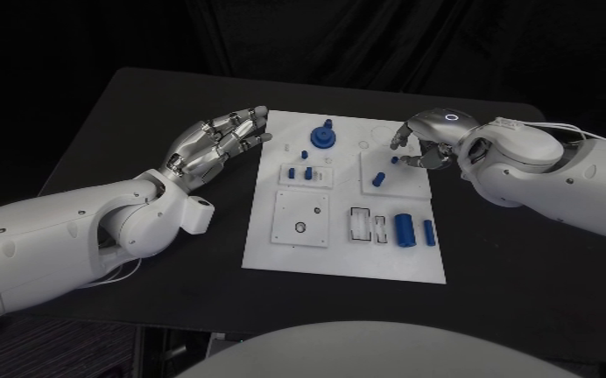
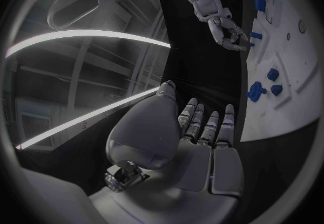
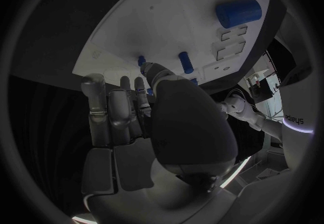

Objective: Assemble the parts on the task board

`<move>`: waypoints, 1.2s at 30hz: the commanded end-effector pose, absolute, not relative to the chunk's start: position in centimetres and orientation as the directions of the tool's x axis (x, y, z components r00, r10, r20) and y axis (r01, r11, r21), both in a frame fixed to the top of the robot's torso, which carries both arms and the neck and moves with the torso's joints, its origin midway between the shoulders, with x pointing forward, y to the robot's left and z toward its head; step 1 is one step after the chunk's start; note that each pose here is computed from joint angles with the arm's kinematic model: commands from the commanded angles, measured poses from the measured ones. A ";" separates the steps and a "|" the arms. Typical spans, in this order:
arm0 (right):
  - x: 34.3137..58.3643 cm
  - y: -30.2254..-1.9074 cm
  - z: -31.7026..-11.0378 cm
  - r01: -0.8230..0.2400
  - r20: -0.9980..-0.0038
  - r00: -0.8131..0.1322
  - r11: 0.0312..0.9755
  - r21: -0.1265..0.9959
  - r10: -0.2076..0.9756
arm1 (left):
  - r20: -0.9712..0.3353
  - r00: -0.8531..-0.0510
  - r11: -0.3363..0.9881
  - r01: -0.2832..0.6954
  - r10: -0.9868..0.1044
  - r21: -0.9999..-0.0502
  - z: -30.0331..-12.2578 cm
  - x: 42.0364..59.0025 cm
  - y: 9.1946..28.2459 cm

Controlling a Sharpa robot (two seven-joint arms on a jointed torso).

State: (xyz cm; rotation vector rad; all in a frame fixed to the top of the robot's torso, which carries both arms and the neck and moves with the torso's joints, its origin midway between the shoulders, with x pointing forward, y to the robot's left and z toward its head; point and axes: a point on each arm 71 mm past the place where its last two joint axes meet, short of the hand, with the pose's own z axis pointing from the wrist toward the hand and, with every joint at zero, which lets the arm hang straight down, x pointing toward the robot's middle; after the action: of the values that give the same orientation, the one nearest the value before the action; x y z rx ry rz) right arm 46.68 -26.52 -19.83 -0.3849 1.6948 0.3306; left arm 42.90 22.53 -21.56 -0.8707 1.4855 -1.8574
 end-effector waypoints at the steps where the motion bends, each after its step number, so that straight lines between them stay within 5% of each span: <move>1: 46.8 -26.8 -20.1 -0.414 -0.987 -0.133 0.910 -0.032 -0.095 | 0.142 -0.621 -0.327 0.195 -0.771 -0.925 -20.2 42.6 22.6; 36: 47.0 -26.0 -20.6 -0.447 -0.992 -0.115 0.895 0.004 -0.053 | 0.143 -0.618 -0.307 0.167 -0.773 -0.937 -20.6 42.8 23.0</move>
State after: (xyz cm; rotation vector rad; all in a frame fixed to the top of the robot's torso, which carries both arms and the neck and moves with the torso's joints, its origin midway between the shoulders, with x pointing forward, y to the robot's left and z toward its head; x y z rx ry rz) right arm 47.05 -25.96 -20.66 -0.3990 1.6800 0.3400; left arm 42.99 22.74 -21.71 -0.8776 1.4871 -1.8662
